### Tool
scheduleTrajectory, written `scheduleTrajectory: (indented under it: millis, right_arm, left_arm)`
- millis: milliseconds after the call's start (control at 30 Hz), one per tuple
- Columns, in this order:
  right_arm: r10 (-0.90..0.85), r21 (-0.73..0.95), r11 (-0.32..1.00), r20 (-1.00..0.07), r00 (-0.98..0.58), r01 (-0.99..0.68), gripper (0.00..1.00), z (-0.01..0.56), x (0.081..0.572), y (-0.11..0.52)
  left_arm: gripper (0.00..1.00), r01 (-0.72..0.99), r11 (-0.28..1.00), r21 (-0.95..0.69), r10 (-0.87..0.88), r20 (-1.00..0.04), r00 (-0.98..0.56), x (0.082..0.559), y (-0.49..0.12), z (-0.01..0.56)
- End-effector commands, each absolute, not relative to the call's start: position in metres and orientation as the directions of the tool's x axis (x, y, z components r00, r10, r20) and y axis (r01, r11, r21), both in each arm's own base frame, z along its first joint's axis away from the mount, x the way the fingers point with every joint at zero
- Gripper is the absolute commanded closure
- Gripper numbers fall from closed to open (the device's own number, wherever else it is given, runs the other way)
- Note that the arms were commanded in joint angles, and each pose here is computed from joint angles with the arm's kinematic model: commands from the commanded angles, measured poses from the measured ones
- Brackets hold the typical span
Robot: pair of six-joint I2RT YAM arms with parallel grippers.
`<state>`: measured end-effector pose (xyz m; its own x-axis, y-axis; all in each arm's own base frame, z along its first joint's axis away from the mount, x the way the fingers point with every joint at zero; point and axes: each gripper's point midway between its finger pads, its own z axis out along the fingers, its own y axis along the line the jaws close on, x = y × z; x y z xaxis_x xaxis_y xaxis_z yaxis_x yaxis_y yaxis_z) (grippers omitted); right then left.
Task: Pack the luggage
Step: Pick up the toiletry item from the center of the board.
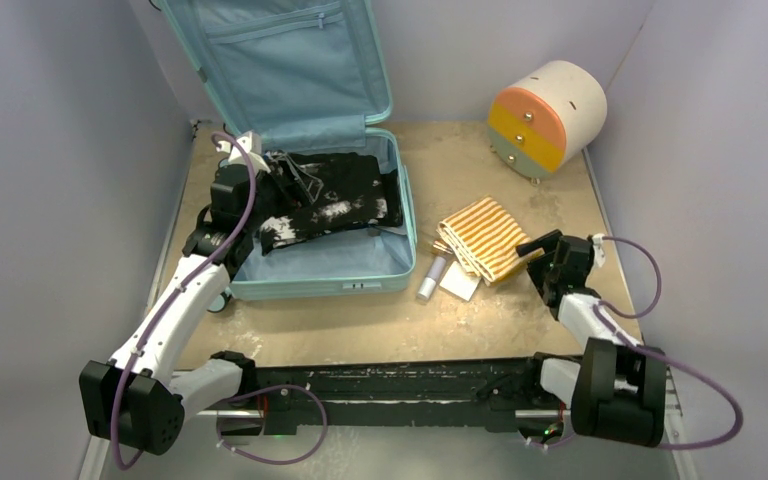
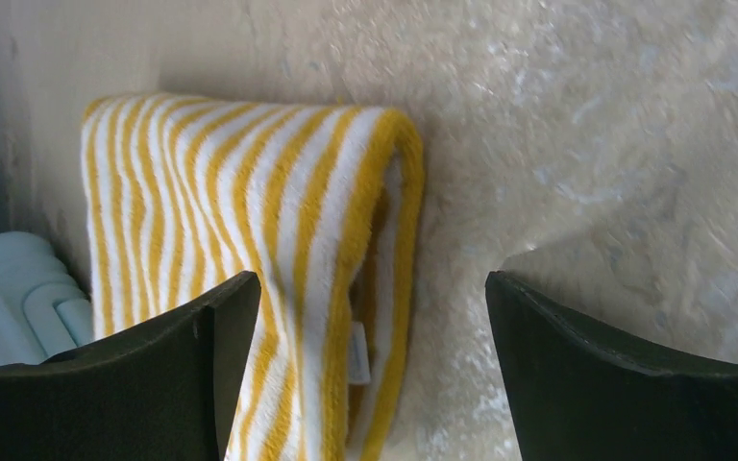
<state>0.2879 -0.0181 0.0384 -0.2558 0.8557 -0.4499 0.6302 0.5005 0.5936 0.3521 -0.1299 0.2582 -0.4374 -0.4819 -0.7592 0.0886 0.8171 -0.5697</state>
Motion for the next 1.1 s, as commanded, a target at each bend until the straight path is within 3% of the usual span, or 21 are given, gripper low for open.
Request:
scheduleTrajectory:
  millis: [0, 267, 433, 533, 700, 1067]
  right_arm:
    - [0.860, 0.638, 0.496, -0.457, -0.229, 0.589, 0.11, 0.051, 0.317, -0.023]
    - [0.899, 0.572, 0.437, -0.299, -0.319, 0.695, 0.17, 0.010, 0.309, -0.008]
    - [0.900, 0.501, 0.435, -0.241, -0.362, 0.748, 0.27, -0.010, 0.303, -0.005]
    - [0.883, 0.464, 0.469, -0.222, -0.413, 0.752, 0.44, -0.020, 0.298, -0.003]
    - [0.861, 0.417, 0.508, -0.232, -0.452, 0.754, 0.56, -0.023, 0.290, -0.005]
    - [0.850, 0.481, 0.526, -0.274, -0.450, 0.701, 1.00, 0.003, 0.298, -0.003]
  left_arm:
    - [0.22, 0.127, 0.797, -0.591, -0.495, -0.759, -0.423, 0.353, -0.136, 0.265]
    - [0.22, 0.134, 0.787, -0.602, -0.502, -0.752, -0.428, 0.352, -0.139, 0.267]
    - [0.23, 0.137, 0.785, -0.604, -0.504, -0.751, -0.426, 0.351, -0.139, 0.268]
    - [0.23, 0.136, 0.787, -0.601, -0.504, -0.755, -0.419, 0.351, -0.137, 0.270]
    - [0.22, 0.137, 0.788, -0.600, -0.505, -0.758, -0.413, 0.350, -0.136, 0.272]
    - [0.23, 0.137, 0.787, -0.602, -0.507, -0.756, -0.414, 0.350, -0.137, 0.272]
